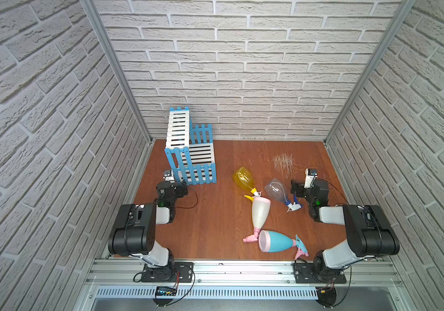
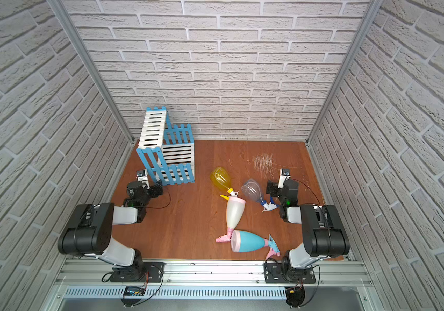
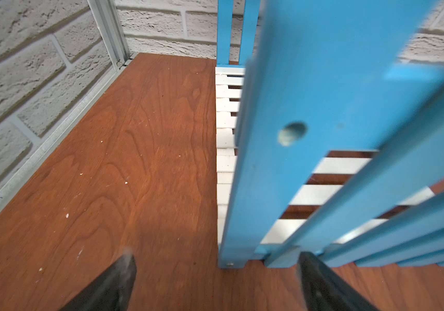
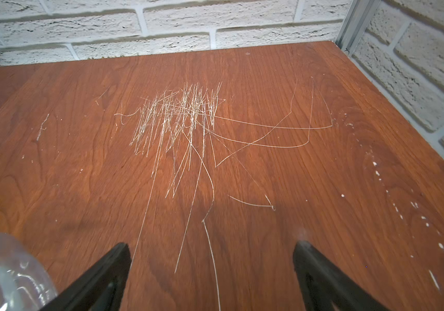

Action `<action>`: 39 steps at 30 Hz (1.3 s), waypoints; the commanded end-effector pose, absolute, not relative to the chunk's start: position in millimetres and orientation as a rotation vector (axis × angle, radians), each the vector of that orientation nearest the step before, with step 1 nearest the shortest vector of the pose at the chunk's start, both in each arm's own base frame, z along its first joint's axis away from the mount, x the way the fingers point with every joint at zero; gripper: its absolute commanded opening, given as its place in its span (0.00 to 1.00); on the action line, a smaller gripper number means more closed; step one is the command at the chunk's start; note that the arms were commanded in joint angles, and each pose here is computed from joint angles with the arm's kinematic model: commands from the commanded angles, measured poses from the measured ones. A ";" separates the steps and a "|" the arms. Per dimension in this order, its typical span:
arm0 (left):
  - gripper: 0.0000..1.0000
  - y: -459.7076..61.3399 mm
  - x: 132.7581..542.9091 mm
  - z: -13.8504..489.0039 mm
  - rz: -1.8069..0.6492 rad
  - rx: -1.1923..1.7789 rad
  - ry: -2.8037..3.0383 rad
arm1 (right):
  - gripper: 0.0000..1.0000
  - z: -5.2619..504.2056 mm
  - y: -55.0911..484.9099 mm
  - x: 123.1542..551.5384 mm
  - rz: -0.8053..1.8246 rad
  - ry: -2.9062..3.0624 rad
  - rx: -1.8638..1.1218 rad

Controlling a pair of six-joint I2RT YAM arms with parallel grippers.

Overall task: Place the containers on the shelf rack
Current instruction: Adjust the shelf at the center of the board.

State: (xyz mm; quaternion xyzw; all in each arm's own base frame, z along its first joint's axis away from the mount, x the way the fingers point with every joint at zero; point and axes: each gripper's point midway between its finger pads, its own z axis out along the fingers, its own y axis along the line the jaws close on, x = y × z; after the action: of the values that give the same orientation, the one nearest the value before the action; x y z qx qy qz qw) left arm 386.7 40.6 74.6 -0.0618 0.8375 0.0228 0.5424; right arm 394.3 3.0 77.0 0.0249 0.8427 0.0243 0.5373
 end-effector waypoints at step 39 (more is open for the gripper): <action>0.98 2.3 301.6 339.7 -0.300 -0.254 1.891 | 0.92 285.2 283.5 324.1 0.916 1.775 -0.812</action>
State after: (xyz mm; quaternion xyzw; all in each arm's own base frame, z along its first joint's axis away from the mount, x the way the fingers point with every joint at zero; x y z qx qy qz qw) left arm 296.7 17.3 373.8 -0.1235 0.7464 -0.0935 0.6472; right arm 329.6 255.6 290.2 -0.2862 0.7418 0.3592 0.4886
